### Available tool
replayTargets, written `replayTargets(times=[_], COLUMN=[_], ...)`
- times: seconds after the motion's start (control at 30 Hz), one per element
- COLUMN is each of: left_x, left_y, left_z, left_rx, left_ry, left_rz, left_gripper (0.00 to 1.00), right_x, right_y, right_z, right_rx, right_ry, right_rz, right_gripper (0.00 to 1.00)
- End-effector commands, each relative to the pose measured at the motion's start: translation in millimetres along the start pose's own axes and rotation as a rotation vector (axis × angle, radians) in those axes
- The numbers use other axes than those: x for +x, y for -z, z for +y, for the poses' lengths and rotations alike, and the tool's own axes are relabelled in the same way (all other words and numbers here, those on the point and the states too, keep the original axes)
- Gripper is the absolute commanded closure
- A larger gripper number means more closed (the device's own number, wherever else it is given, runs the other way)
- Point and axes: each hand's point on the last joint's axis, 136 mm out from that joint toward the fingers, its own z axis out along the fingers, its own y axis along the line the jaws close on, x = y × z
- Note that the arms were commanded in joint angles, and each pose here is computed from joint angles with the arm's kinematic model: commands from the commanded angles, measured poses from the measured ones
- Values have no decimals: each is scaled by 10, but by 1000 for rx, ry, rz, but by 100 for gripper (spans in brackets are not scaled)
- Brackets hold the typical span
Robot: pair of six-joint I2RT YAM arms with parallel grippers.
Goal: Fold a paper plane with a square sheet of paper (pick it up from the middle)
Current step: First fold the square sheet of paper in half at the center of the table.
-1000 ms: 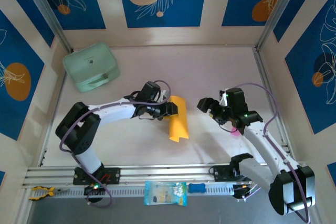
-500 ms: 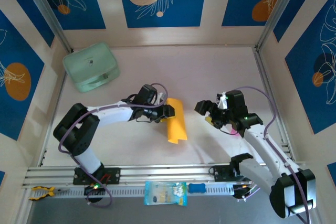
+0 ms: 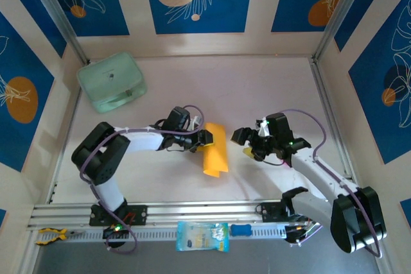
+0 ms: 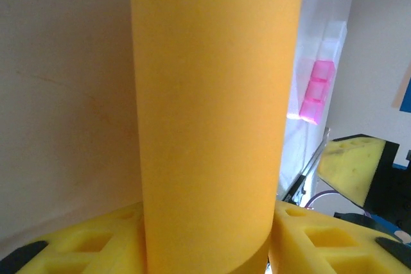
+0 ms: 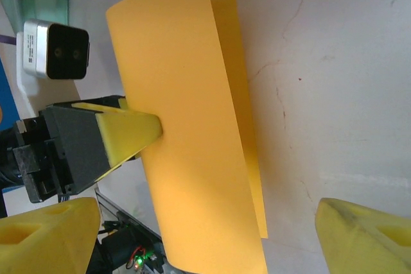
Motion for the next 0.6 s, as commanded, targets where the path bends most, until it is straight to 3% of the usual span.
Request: replayTargets(times=[0.0, 0.57], left_x=[-14, -29], left_y=[-28, 110], left_z=[102, 459], left_rx=[-7, -219], left_ry=[12, -23], left_rz=[18, -21], left_gripper=[52, 44], right_x=[-29, -13], right_y=[-32, -289], right_z=[130, 164], right_rx=[-40, -40], right_ry=[34, 59], right_rz=[11, 71], right_gripper=[14, 25])
